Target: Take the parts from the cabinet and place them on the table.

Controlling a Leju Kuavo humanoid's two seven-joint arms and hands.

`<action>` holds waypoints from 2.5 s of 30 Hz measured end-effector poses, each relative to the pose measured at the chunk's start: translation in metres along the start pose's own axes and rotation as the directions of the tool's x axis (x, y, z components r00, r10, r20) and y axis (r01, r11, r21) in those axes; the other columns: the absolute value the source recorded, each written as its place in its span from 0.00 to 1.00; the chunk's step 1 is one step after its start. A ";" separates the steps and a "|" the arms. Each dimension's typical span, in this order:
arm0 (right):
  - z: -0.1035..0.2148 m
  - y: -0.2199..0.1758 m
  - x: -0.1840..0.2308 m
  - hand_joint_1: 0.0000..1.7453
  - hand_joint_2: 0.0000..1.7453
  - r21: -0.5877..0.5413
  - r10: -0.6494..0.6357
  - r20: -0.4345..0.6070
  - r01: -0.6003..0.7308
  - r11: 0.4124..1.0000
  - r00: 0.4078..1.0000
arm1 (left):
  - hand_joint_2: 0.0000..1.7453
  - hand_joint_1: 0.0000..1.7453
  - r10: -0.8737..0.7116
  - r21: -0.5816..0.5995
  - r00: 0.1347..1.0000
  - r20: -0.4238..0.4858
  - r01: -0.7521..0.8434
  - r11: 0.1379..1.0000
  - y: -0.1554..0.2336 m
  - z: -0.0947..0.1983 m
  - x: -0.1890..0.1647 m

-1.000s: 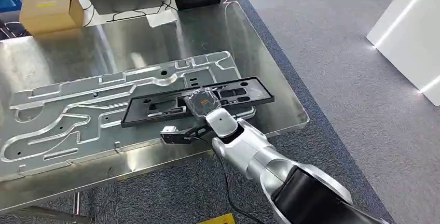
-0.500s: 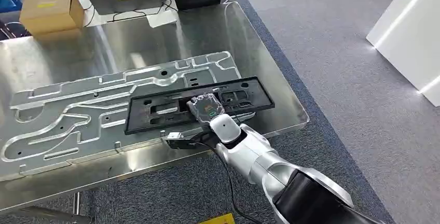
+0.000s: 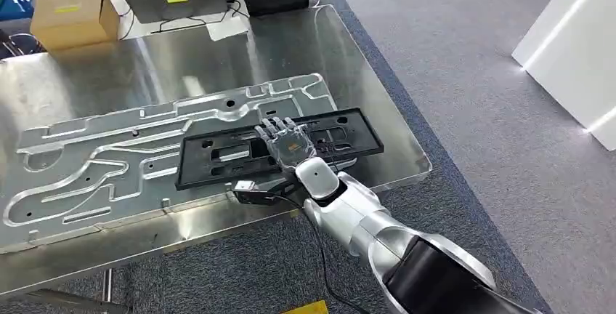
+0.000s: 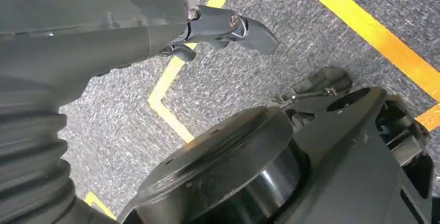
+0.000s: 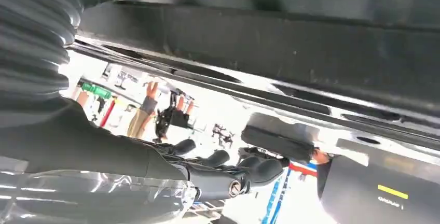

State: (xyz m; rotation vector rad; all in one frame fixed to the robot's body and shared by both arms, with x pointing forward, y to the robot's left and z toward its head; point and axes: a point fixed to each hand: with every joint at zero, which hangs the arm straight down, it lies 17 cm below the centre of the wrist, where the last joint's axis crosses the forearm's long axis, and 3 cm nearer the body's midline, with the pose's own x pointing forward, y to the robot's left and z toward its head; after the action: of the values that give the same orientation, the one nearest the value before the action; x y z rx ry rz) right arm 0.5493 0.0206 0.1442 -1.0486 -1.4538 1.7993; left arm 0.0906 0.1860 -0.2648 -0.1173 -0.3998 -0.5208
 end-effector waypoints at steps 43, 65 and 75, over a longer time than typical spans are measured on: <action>0.005 0.008 -0.053 0.00 1.00 -0.027 -0.039 -0.087 0.037 0.999 0.995 | 0.00 0.00 0.029 -0.004 0.998 0.053 -0.029 1.000 -0.002 0.001 0.009; 0.007 -0.002 -0.026 0.00 1.00 -0.109 -0.153 -0.026 0.149 0.983 0.988 | 0.00 0.00 0.057 -0.032 0.998 0.039 -0.056 0.998 -0.014 0.001 0.009; 0.010 0.002 -0.033 0.00 1.00 -0.115 -0.159 -0.036 0.154 0.981 0.987 | 0.00 0.00 0.050 -0.046 0.998 0.049 -0.048 0.998 -0.019 0.001 0.012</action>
State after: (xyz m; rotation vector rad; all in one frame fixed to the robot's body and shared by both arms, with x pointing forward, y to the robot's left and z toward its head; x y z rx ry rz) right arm 0.5579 -0.0117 0.1500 -0.9936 -1.5795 1.5901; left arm 0.0905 0.1642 -0.2585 -0.1832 -0.4334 -0.4792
